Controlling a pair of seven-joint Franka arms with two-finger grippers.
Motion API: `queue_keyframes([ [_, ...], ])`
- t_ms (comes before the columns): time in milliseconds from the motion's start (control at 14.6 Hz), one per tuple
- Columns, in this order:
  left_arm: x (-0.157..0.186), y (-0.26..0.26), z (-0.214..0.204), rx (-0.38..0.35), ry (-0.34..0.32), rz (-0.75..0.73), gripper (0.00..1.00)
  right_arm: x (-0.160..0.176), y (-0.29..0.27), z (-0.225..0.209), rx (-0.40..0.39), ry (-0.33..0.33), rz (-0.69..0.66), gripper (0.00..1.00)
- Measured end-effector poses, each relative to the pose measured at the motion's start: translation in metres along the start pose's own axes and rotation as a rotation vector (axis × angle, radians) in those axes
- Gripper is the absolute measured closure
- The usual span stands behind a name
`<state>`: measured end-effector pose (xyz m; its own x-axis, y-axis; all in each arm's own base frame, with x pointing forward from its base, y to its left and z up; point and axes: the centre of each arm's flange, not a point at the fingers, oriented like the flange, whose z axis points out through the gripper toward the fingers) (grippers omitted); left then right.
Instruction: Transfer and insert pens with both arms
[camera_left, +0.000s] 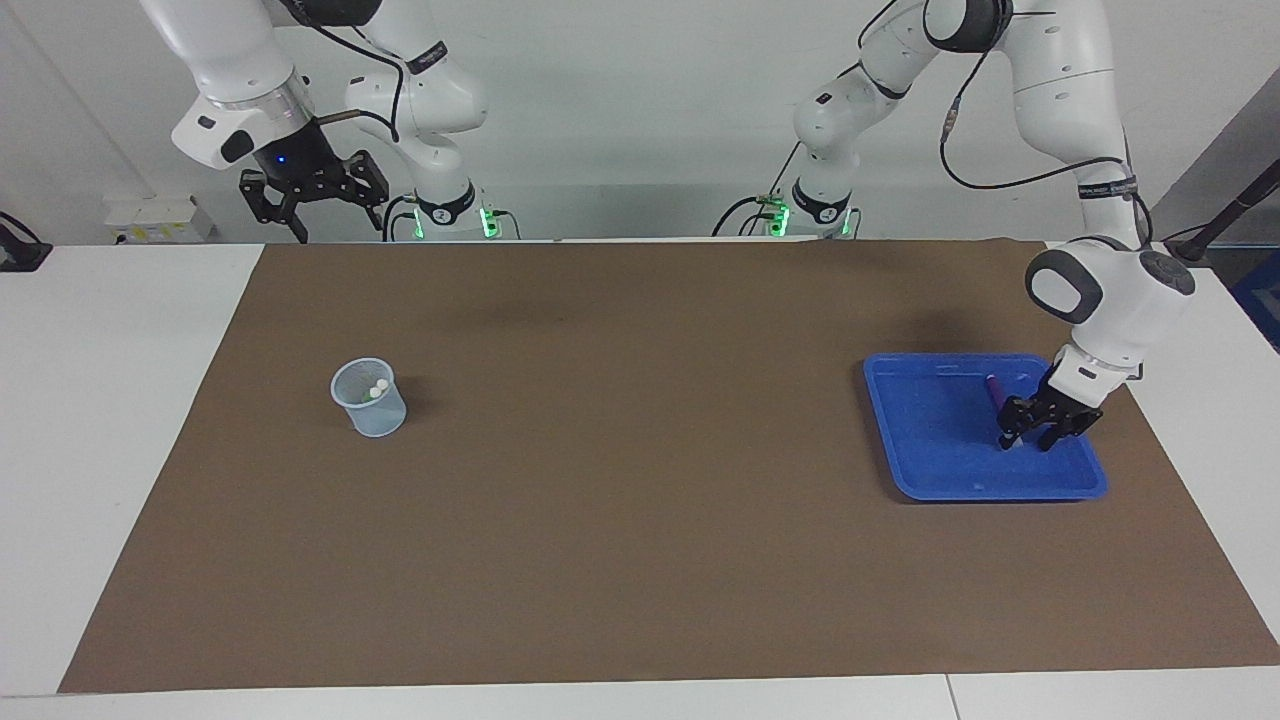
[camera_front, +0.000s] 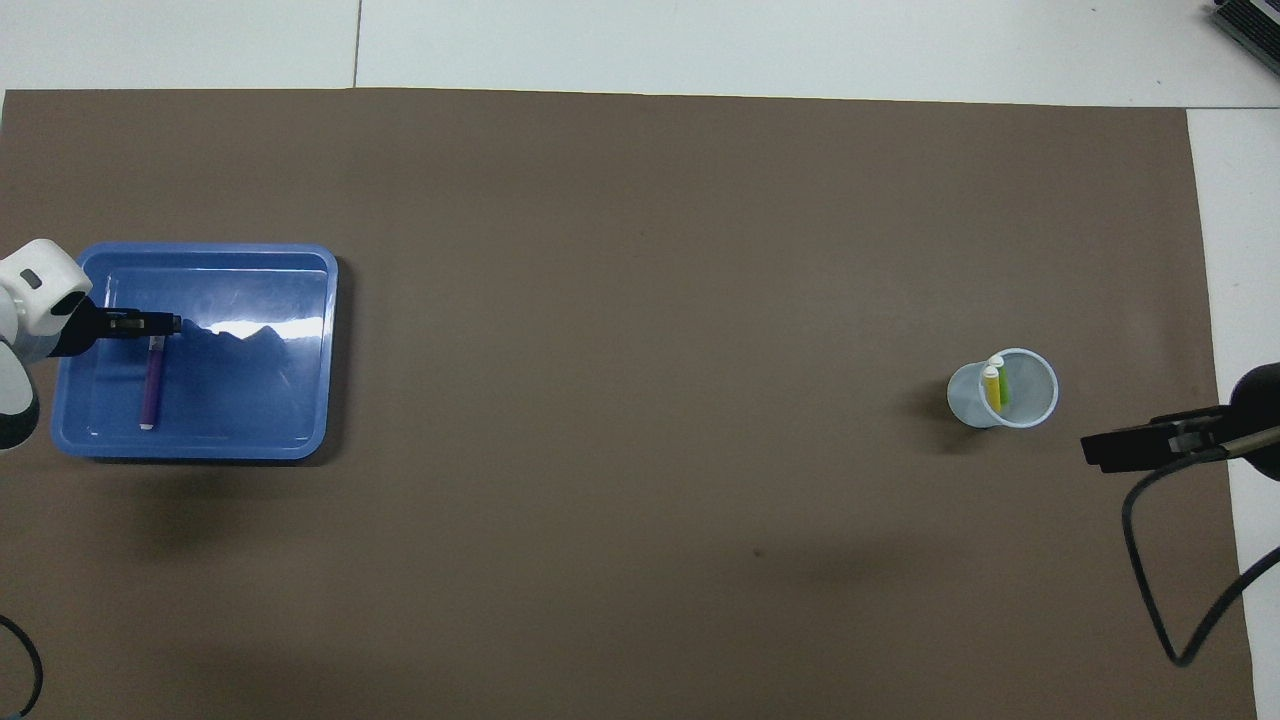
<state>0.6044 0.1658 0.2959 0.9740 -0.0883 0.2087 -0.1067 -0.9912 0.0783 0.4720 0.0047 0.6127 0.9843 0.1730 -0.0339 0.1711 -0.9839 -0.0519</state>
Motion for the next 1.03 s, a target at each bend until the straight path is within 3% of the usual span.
queue_keyframes([
  [137, 0.000, 0.000, -0.001, 0.001, 0.002, 0.000, 0.43, 0.000, -0.001, 0.000, 0.000, 0.000, -0.002, 0.00],
  [206, 0.001, -0.001, -0.002, 0.003, 0.005, 0.001, 0.57, 0.001, -0.002, 0.000, 0.000, 0.002, -0.003, 0.00],
  [548, 0.002, 0.001, -0.001, 0.002, 0.005, 0.005, 0.60, 0.003, -0.031, -0.002, -0.005, 0.008, -0.059, 0.00],
  [685, 0.003, 0.003, -0.001, 0.001, 0.006, 0.008, 0.70, -0.004, -0.023, -0.006, 0.000, 0.000, -0.040, 0.00],
  [959, 0.005, 0.009, -0.001, -0.002, 0.006, 0.019, 0.70, 0.002, -0.002, -0.024, 0.085, 0.138, 0.024, 0.00],
  [1028, 0.006, 0.010, 0.000, -0.002, 0.006, 0.020, 0.78, 0.004, -0.005, -0.026, 0.087, 0.151, 0.019, 0.00],
])
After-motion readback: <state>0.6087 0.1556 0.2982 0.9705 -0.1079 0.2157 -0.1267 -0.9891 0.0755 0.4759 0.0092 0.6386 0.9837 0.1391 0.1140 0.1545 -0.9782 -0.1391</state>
